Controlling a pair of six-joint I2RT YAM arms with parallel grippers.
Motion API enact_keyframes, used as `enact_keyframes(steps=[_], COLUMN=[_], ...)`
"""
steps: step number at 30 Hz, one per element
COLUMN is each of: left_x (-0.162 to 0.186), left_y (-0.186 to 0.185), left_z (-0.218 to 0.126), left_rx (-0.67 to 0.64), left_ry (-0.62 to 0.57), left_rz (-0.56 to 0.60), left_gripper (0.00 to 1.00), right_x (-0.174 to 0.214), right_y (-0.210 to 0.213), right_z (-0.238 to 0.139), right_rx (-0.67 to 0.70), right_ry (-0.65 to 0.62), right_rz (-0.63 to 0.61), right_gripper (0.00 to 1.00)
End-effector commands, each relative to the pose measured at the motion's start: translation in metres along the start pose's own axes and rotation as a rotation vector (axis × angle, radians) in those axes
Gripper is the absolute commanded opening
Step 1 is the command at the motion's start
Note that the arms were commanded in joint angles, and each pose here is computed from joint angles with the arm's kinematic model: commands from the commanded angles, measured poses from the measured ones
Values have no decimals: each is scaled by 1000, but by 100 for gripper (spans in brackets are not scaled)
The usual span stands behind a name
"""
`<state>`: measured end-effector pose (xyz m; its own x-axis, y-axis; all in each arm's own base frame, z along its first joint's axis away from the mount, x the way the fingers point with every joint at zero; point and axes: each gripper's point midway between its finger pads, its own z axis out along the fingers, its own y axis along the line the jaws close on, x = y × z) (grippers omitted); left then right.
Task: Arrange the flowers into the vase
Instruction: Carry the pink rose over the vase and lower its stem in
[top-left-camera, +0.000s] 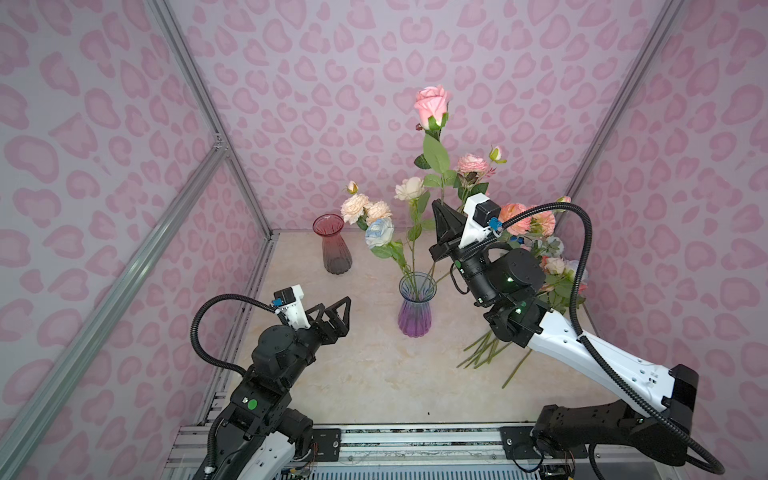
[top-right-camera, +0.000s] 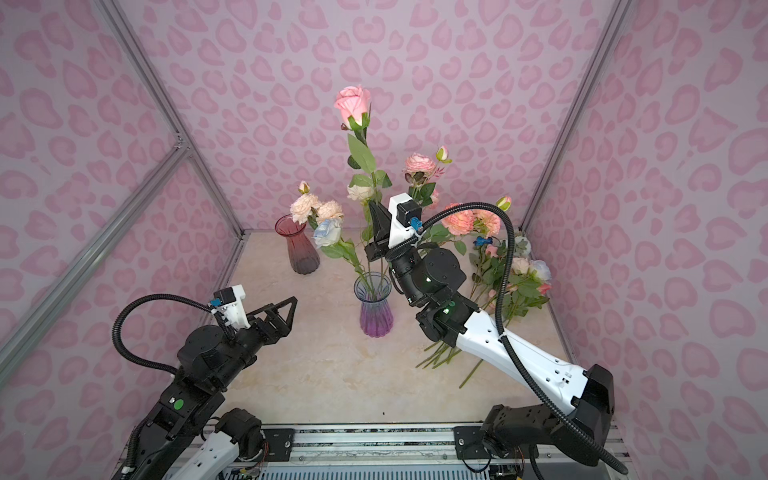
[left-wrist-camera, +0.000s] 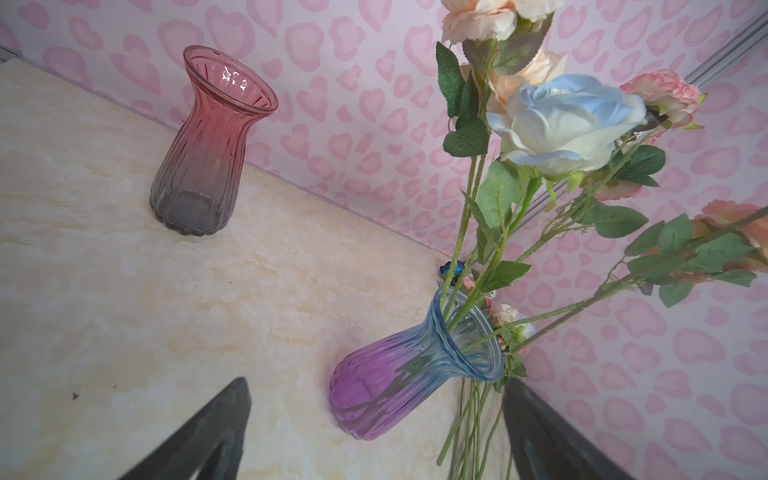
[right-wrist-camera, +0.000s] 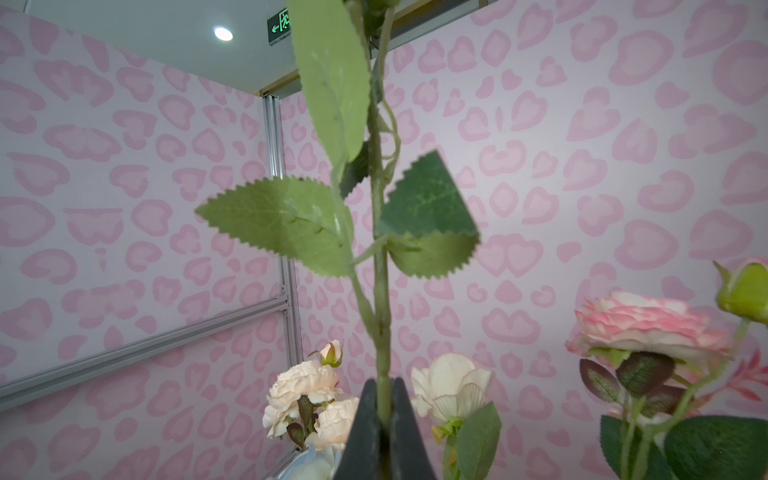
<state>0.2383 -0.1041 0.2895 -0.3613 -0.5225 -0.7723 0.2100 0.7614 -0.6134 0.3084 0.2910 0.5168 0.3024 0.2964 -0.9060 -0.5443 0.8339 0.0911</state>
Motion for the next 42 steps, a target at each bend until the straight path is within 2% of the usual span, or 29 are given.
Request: enact_keyframes(steps=[1, 10, 18, 23, 31, 34, 40, 42], left_x=[-6, -2, 1, 2, 0, 2, 2, 2], left_y=[-6, -7, -7, -16, -18, -17, -17, -17], left_z=[4, 13, 20, 26, 26, 25, 22, 21], left_rx=[19, 19, 23, 69, 78, 76, 78, 80], left_ry=[-19, 9, 19, 37, 28, 30, 26, 28], left_rz=[20, 40, 46, 51, 43, 36, 24, 19], left_gripper=[96, 96, 96, 96, 96, 96, 96, 96], right_x=[-15, 35, 78, 103, 129, 135, 145, 151], right_y=[0, -6, -13, -13, -11, -12, -13, -8], right_z=[6, 11, -6, -15, -29, -34, -37, -39], right_rx=[-14, -7, 8, -6, -5, 2, 19, 1], right_ry=[-110, -81, -21, 32, 101, 123, 173, 201], right_rz=[15, 11, 25, 35, 46, 49, 50, 62], right_gripper=[0, 0, 0, 0, 0, 10, 20, 30])
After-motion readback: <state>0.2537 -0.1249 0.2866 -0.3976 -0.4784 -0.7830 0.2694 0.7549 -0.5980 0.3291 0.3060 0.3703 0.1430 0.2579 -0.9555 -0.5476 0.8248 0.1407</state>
